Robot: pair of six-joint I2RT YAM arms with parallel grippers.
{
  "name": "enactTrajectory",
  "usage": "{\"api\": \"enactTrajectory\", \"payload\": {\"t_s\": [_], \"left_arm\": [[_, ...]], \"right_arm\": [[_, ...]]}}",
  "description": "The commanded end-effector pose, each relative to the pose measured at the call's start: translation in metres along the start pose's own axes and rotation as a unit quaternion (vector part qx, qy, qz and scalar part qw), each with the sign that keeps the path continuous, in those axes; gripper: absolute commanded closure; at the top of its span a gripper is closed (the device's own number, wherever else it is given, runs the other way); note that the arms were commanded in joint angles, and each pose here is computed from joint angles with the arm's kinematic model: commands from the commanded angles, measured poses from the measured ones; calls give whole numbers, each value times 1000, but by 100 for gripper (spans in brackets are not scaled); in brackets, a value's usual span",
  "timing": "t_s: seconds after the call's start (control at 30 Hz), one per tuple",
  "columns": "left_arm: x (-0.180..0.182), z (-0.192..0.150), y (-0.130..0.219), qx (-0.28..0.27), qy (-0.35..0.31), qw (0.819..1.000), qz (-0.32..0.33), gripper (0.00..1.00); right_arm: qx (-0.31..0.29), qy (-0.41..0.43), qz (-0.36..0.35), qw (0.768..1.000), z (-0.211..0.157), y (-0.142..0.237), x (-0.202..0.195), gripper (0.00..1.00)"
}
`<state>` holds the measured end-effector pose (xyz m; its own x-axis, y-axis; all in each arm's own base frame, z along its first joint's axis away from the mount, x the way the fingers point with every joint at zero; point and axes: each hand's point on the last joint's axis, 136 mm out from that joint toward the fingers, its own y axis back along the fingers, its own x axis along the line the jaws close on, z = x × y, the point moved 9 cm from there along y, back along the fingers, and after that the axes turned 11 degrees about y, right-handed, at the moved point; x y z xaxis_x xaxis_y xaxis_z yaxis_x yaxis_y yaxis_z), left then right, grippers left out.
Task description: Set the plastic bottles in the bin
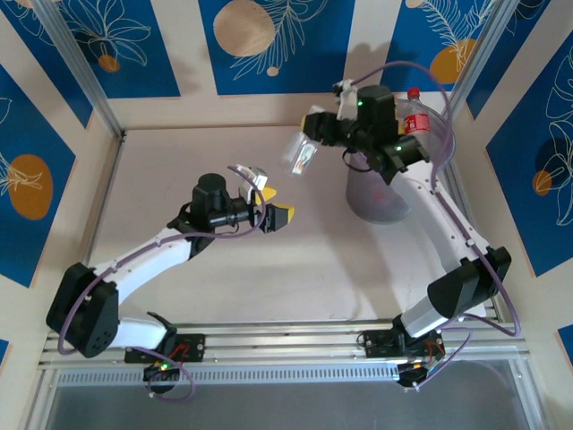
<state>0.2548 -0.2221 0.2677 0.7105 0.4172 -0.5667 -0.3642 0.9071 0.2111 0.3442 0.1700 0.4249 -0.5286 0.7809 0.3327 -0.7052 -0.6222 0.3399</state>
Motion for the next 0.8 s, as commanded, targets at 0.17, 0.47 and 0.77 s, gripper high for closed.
{"api": "enactTrajectory", "payload": {"t_s": [0.17, 0.47, 0.77], "left_arm": [[9, -30, 31, 57, 35, 991, 119, 0], [27, -50, 69, 81, 102, 960, 249, 0], [32, -50, 67, 75, 116, 958, 252, 0]], "right_arm": [[-65, 75, -107, 989, 60, 67, -22, 72], [-10, 103, -231, 967, 79, 88, -70, 71], [75, 95, -247, 962, 65, 60, -101, 71]]}}
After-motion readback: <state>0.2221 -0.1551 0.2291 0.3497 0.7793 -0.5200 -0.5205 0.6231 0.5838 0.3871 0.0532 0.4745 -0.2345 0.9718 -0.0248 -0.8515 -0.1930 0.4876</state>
